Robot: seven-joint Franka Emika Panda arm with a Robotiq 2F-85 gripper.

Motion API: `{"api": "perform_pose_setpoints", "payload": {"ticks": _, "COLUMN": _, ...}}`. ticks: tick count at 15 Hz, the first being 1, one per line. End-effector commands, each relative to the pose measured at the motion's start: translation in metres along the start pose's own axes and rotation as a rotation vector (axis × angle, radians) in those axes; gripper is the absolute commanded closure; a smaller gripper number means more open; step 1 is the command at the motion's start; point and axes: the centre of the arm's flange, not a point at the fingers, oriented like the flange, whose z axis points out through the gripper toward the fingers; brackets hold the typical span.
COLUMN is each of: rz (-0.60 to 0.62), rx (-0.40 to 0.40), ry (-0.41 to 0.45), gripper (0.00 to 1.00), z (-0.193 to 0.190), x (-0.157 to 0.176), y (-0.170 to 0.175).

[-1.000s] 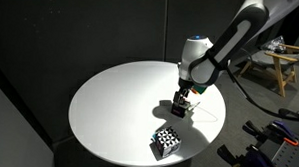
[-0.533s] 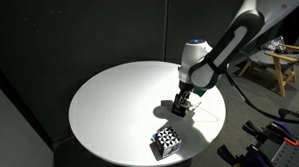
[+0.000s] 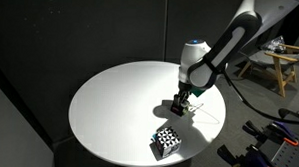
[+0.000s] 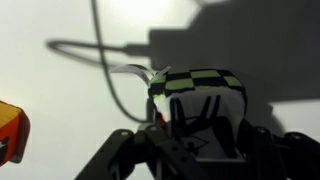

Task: Move the middle pillow toy block to the left

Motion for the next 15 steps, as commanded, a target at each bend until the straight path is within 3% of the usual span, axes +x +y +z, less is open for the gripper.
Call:
{"api": "perform_pose_setpoints", "payload": {"ticks": 1, "rz": 0.14, "rx": 0.003, "ry": 0.011, "gripper": 0.66, "z": -0.014, "x": 0.008, "y": 0.004}}
{"api": "perform_pose_setpoints", "payload": {"ticks": 3, "rz": 0.222, "rx": 0.011, "ry": 0.018, "gripper": 0.77, "z": -0.021, "x": 0.013, "y": 0.01}}
{"api": "perform_pose_setpoints", "payload": {"ticks": 7, "rz": 0.394, "rx": 0.04, "ry": 0.044, "gripper": 0.86, "z": -0.04, "x": 0.024, "y": 0.03}}
{"api": "perform_pose_setpoints", "payload": {"ticks": 15, "rz": 0.751, "rx": 0.043, "ry": 0.05, "gripper": 0.91, "z": -0.059, "x": 0.05, "y": 0.083}}
